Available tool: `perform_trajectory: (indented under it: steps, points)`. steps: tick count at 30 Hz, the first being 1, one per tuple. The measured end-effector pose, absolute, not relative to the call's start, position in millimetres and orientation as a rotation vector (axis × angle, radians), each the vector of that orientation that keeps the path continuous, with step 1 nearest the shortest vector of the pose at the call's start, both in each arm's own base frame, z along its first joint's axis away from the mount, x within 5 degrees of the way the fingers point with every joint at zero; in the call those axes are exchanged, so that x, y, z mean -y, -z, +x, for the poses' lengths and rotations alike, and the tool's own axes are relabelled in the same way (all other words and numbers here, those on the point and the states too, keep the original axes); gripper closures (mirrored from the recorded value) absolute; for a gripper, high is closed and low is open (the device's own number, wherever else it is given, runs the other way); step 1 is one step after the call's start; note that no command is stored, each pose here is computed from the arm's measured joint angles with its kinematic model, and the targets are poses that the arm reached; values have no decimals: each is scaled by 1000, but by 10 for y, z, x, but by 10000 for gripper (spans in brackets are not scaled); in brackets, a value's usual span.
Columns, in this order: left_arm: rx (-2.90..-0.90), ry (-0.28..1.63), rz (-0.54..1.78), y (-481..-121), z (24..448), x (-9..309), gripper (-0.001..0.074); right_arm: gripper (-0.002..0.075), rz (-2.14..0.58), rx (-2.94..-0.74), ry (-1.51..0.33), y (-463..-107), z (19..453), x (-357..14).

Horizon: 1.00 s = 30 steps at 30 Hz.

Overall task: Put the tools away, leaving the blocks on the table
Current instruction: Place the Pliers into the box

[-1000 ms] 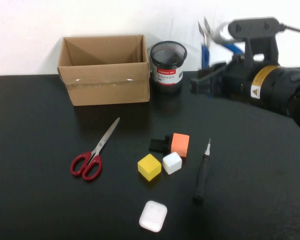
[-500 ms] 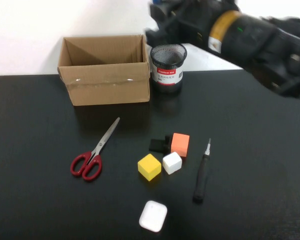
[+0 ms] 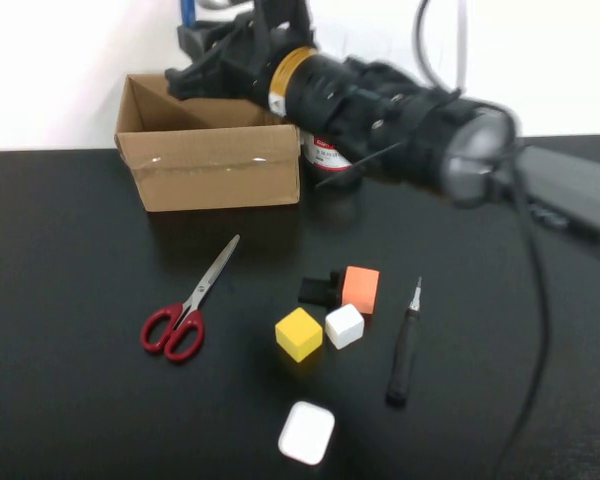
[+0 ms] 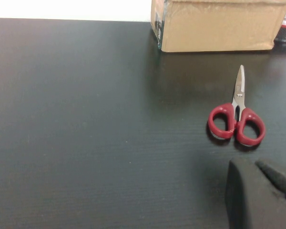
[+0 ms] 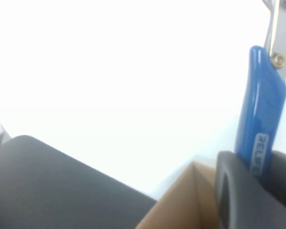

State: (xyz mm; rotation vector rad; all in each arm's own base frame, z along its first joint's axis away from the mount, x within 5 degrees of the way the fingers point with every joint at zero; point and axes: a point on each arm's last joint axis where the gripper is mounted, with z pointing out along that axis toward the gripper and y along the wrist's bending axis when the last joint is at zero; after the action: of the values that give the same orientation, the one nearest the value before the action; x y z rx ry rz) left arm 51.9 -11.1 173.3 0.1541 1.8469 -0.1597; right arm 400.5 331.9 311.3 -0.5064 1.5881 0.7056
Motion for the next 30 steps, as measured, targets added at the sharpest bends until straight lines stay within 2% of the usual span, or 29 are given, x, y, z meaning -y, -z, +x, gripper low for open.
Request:
perform_trajectory:
  steps: [8, 12, 17, 25, 30]
  points:
    - [-1847, 160, 154, -1733, 519, 111, 738, 678, -466, -1650, -761, -2571, 4275, -3557]
    - [-1847, 160, 154, -1733, 519, 111, 738, 639, -478, -1676, -749, -2408, 4305, -3581]
    - [-1847, 160, 154, -1733, 519, 111, 738, 568, -540, -1647, -693, -2408, 4309, -3583]
    - [-1847, 160, 154, -1733, 519, 111, 738, 553, -560, -1623, -672, -2483, 4300, -3575]
    - [-1847, 160, 154, -1733, 519, 111, 738, 552, -527, -1628, -641, -2793, 4247, -3487]
